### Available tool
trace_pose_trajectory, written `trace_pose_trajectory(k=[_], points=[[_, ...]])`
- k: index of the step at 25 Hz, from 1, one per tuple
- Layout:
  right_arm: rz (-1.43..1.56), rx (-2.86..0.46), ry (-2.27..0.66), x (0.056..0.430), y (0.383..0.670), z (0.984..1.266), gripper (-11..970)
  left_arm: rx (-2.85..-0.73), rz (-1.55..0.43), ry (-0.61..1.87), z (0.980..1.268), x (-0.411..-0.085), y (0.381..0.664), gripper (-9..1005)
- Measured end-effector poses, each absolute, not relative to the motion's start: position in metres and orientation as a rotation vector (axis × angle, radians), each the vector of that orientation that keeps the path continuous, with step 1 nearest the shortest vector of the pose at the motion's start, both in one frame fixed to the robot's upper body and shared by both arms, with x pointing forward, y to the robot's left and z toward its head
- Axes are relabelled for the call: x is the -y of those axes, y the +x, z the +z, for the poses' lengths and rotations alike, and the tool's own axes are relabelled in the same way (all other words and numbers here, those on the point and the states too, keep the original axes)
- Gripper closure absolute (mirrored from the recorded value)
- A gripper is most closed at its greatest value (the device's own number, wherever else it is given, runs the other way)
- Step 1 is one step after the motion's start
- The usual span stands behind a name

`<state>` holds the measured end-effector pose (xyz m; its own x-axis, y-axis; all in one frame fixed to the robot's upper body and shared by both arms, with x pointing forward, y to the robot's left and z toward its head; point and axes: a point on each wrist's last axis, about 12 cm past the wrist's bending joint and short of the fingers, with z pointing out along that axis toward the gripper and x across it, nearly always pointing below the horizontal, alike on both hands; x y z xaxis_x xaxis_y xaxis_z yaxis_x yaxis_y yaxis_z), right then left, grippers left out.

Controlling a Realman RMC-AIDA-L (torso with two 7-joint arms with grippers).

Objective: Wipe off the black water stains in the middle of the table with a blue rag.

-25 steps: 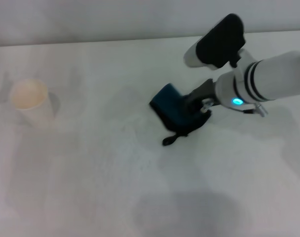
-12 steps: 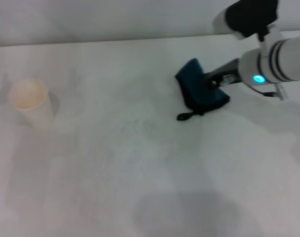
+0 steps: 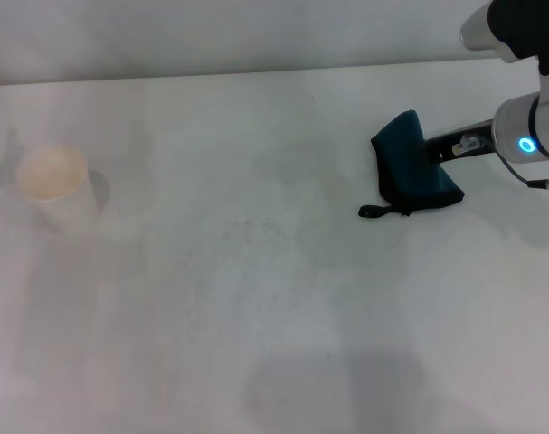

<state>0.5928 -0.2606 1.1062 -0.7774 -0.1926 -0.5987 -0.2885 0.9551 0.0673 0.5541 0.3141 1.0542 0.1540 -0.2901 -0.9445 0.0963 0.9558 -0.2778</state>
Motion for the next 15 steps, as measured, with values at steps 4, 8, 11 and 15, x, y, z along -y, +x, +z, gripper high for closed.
trace_pose_trajectory(k=[4, 8, 11, 15], points=[[0.205, -2.501, -0.336, 0.262, 0.593, 1.101, 867, -1.377, -0.276, -0.194, 1.056, -0.315, 0.557, 120], [0.212, -2.47, -0.368, 0.257, 0.593, 1.1, 865, -1.374, -0.276, -0.204, 1.057, -0.315, 0.557, 120], [0.248, -2.418, -0.423, 0.249, 0.594, 1.102, 766, -1.371, -0.272, -0.213, 1.057, -0.316, 0.557, 120], [0.259, -2.397, -0.412, 0.251, 0.595, 1.1, 611, -1.367, -0.274, -0.213, 1.058, -0.316, 0.558, 120]])
